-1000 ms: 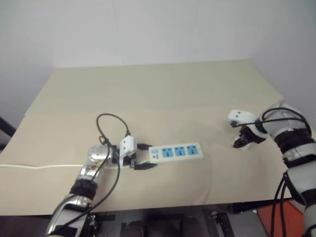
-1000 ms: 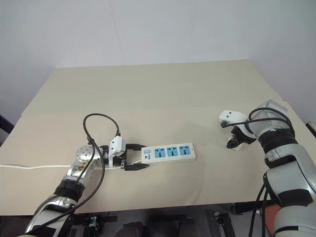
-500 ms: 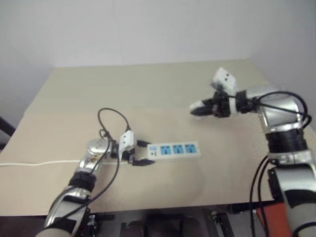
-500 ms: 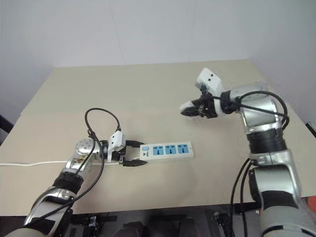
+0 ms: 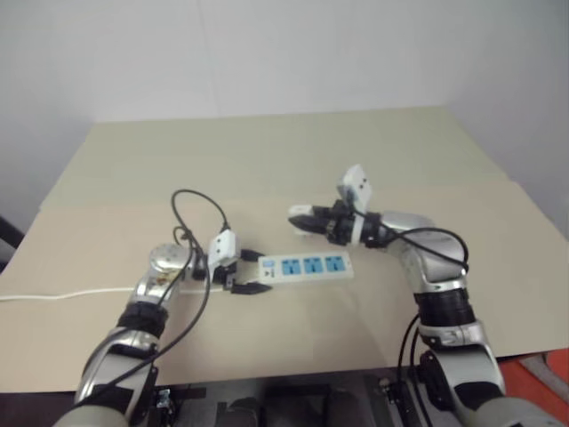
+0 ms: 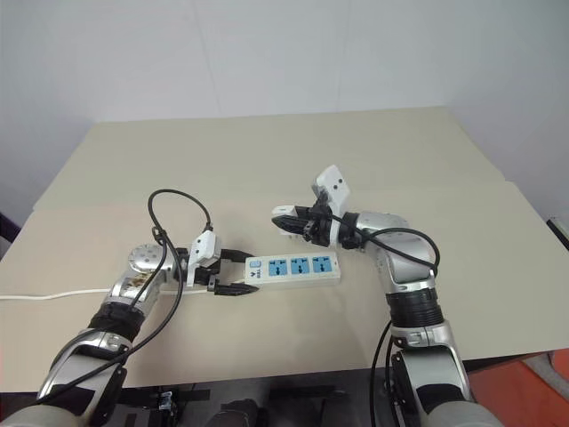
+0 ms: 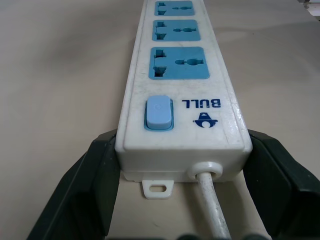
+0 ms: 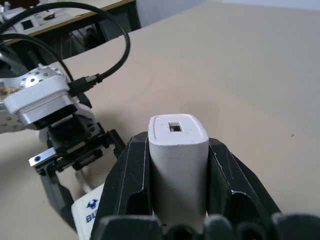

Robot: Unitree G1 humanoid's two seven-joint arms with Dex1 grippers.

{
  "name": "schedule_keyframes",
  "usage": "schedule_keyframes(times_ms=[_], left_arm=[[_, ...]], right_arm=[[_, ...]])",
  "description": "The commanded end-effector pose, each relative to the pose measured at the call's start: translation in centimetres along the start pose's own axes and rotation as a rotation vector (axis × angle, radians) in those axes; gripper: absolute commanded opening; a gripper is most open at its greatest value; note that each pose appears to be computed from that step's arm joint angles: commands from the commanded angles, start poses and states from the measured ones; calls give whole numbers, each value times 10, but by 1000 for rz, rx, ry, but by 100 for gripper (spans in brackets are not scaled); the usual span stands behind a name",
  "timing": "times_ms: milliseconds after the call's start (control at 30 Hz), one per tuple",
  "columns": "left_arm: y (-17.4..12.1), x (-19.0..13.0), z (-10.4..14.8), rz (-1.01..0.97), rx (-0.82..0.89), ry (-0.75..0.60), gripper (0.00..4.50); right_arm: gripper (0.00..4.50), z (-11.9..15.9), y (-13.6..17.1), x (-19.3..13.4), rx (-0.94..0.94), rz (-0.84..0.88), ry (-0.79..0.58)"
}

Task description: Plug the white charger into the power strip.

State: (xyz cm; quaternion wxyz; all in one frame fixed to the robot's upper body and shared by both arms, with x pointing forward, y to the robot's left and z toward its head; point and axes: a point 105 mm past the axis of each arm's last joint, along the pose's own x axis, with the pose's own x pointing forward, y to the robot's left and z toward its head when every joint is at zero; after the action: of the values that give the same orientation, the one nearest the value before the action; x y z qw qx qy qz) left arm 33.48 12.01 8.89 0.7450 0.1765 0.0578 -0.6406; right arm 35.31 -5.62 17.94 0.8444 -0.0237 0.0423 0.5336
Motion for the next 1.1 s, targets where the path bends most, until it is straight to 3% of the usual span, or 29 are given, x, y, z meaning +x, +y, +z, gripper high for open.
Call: schedule_keyframes(times_ms=[33, 367, 600, 833, 1100], left_arm=[[0, -5, 0, 2, 7, 18, 327], [-3, -9, -2, -10, 5, 41, 327], [-4, -10, -2, -14, 11, 47, 327], [-8, -12, -3, -18, 11, 54, 327], [-9, -14, -4, -8, 10, 56, 327]], right_arm=[[112, 2, 17, 9, -28, 85, -49], [112, -26, 35, 27, -48, 158, -30], [112, -37, 25, 36, -66, 134, -24], [112, -33, 15, 33, -86, 140, -17], [112, -53, 26, 24, -108, 222, 42]])
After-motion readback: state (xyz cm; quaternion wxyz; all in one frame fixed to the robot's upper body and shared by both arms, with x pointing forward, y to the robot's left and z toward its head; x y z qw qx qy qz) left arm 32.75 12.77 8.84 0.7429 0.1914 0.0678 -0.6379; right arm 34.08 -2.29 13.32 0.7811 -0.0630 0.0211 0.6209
